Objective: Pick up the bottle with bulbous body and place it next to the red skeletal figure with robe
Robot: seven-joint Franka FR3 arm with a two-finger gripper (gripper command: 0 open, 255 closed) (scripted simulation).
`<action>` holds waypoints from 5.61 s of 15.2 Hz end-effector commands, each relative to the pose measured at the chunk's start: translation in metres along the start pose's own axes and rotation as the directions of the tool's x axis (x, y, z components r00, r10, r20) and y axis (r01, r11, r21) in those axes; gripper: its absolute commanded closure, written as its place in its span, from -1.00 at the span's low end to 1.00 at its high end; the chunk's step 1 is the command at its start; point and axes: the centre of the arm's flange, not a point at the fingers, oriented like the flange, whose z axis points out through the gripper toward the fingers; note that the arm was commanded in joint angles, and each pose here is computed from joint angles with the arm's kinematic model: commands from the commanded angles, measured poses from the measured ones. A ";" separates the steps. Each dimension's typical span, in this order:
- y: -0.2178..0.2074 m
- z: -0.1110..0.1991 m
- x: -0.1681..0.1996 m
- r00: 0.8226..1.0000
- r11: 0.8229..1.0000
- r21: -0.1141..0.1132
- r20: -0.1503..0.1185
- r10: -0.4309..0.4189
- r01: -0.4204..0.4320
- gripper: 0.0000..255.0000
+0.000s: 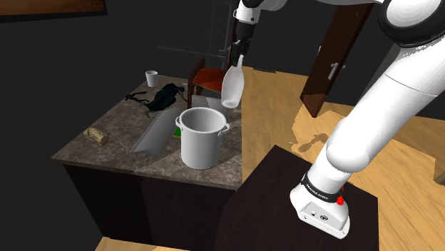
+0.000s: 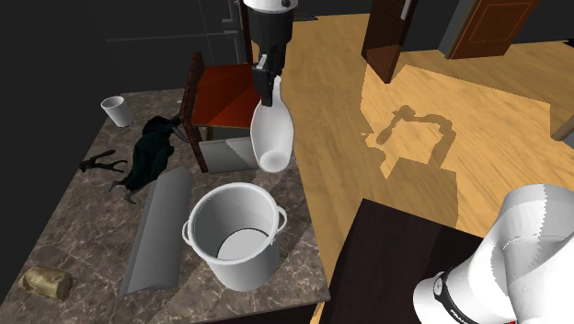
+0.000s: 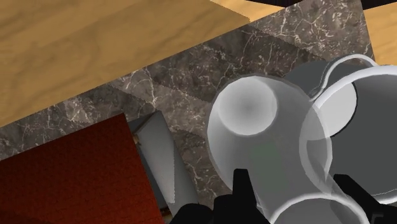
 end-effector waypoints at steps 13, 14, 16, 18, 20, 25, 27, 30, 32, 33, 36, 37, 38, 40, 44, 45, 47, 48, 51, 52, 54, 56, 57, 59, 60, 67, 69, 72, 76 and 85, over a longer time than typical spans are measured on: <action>0.002 -0.060 0.015 1.000 1.000 0.000 0.000 0.000 0.000 1.00; 0.003 -0.052 0.026 1.000 1.000 0.000 0.000 0.000 0.000 1.00; 0.006 -0.038 0.048 1.000 1.000 0.000 0.000 0.000 0.000 1.00; 0.008 -0.024 0.070 1.000 1.000 0.000 0.000 0.000 0.000 1.00; 0.011 -0.010 0.092 1.000 1.000 0.000 0.000 0.000 0.000 1.00; 0.017 0.025 0.147 1.000 1.000 0.000 0.000 0.000 0.000 1.00; 0.020 0.040 0.170 1.000 1.000 0.000 0.000 0.000 0.000 1.00; 0.023 0.061 0.203 1.000 1.000 0.000 0.000 0.000 0.000 1.00; 0.026 0.078 0.230 1.000 1.000 0.000 0.000 0.000 0.000 1.00; 0.026 0.083 0.229 1.000 1.000 0.000 0.000 0.000 0.000 1.00; 0.026 0.099 0.229 1.000 1.000 0.000 0.000 0.000 0.000 1.00; 0.026 0.104 0.228 1.000 1.000 0.000 0.000 0.000 0.000 1.00; 0.026 0.110 0.228 1.000 1.000 0.000 0.000 0.000 0.000 1.00; 0.026 0.120 0.227 1.000 1.000 0.000 0.000 0.000 0.000 1.00; 0.026 0.141 0.226 1.000 1.000 0.000 0.000 0.000 0.000 1.00; 0.026 0.147 0.226 1.000 1.000 0.000 0.000 0.000 0.000 1.00; 0.026 0.157 0.225 1.000 1.000 0.000 0.000 0.000 0.000 1.00; 0.026 0.162 0.225 1.000 1.000 0.000 0.000 0.000 0.000 1.00; 0.026 0.178 0.224 1.000 1.000 0.000 0.000 0.000 0.000 1.00; 0.026 0.184 0.224 1.000 1.000 0.000 0.000 0.000 0.000 1.00; 0.026 0.194 0.223 1.000 1.000 0.000 0.000 0.000 0.000 1.00; 0.026 0.205 0.223 1.000 1.000 0.000 0.000 0.000 0.000 1.00; 0.025 0.210 0.223 1.000 1.000 0.000 0.000 0.000 0.000 1.00; 0.025 0.220 0.222 1.000 1.000 0.000 0.000 0.000 0.000 1.00; 0.025 0.226 0.222 1.000 1.000 0.000 0.000 0.000 0.000 1.00; 0.025 0.258 0.220 1.000 1.000 0.000 0.000 0.000 0.000 1.00; 0.025 0.258 0.220 1.000 1.000 0.000 0.000 0.000 0.000 1.00; 0.025 0.258 0.220 1.000 1.000 0.000 0.000 0.000 0.000 1.00; 0.025 0.258 0.220 1.000 1.000 0.000 0.000 0.000 0.000 -1.00; 0.025 0.208 0.220 1.000 1.000 0.000 0.000 0.000 0.000 -1.00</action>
